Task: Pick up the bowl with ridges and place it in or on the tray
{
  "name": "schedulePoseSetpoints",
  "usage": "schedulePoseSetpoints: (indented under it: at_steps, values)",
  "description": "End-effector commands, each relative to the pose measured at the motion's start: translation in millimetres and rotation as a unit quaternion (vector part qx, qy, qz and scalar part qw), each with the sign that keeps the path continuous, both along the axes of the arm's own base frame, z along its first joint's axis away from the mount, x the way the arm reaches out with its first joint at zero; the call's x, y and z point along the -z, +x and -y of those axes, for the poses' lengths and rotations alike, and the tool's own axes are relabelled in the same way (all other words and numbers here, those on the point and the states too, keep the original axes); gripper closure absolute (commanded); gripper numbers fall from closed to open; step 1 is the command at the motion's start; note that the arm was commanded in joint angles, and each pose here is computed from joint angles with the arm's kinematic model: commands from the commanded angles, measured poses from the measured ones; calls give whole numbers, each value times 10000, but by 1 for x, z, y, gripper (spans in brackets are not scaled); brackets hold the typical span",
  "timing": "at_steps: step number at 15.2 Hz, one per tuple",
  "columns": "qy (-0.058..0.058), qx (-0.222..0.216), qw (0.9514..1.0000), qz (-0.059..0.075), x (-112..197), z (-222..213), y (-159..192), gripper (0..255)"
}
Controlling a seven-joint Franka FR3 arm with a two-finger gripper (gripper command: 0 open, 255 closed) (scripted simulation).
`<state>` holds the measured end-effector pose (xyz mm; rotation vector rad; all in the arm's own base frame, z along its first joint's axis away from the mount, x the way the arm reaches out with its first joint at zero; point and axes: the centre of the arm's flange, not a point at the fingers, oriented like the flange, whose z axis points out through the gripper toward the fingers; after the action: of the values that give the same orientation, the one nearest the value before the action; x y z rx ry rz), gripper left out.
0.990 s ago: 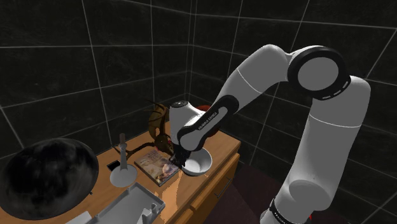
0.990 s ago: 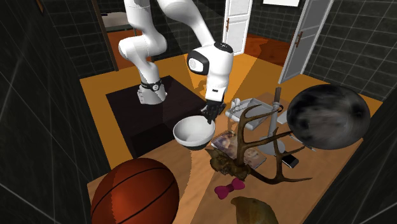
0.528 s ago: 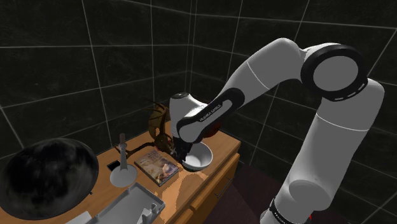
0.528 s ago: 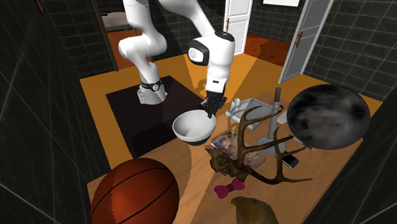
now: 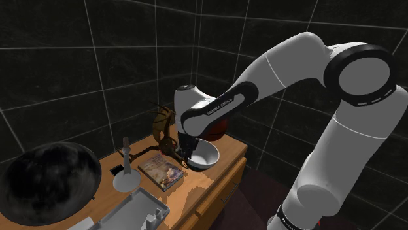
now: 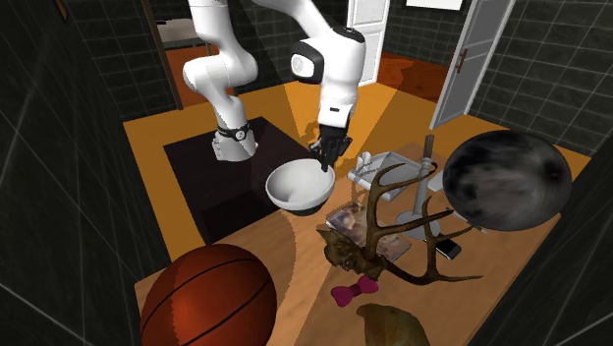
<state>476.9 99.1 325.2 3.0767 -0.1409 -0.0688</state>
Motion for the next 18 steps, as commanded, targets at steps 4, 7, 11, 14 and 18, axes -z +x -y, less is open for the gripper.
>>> schedulePoseSetpoints:
  at_steps: [4,7,11,14,18]
  values:
    - [0,0,10000,1,-27,0,0,255]
    - [0,0,10000,1,-43,0,0,255]
    - [0,0,10000,1,-64,0,0,255]
    - [0,0,10000,1,-80,0,0,255]
    - [0,0,10000,1,-91,-26,2,255]
